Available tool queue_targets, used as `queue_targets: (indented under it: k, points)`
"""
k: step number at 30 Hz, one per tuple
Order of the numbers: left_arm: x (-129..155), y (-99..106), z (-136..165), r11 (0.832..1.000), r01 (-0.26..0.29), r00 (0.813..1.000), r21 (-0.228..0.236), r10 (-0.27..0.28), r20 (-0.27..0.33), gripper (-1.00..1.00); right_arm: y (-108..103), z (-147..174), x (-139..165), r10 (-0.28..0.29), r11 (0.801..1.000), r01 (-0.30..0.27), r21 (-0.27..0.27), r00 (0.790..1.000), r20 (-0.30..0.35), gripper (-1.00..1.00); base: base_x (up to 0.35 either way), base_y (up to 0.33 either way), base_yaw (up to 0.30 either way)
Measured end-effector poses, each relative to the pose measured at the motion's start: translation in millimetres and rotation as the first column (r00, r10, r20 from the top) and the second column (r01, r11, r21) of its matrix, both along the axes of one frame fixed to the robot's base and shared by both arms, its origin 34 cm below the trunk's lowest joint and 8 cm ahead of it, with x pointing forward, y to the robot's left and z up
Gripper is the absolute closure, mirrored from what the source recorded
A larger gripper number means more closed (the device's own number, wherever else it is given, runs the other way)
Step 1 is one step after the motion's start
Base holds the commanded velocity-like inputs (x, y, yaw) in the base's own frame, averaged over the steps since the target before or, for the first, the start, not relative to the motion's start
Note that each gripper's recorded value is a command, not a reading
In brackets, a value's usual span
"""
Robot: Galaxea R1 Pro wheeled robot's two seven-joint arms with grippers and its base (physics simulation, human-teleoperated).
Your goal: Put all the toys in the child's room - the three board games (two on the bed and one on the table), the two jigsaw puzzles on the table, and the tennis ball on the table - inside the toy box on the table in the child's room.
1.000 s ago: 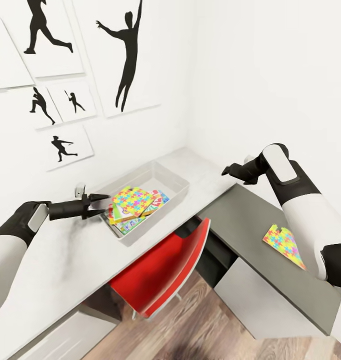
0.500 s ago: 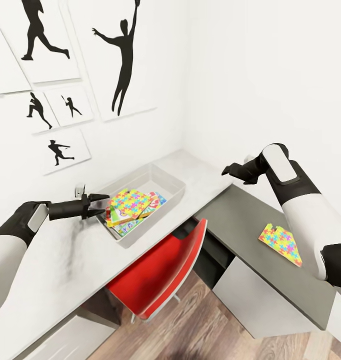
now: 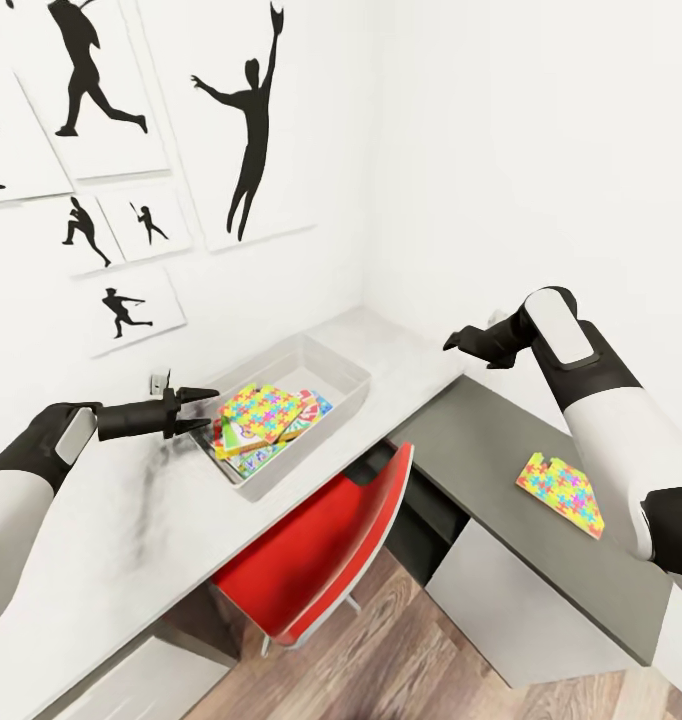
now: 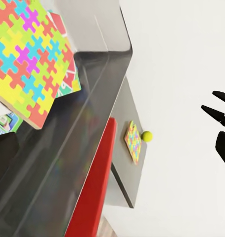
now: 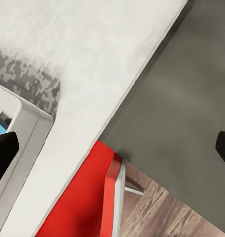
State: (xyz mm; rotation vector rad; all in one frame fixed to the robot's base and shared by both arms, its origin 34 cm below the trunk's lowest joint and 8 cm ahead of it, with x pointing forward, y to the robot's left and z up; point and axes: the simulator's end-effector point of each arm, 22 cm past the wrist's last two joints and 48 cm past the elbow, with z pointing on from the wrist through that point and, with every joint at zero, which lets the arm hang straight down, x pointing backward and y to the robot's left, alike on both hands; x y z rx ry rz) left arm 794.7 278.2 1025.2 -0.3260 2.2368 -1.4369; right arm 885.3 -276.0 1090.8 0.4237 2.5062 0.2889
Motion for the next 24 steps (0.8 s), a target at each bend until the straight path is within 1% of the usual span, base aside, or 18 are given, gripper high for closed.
queue_targets:
  k: [24]
  points:
    - [-1,0,26,1.0,0.0,0.999,0.003,0.0,0.04,-1.0,0,30,-4,0.0,1.0,0.0,0.0,0.999,0.039,-1.0,0.0,0.0,0.0]
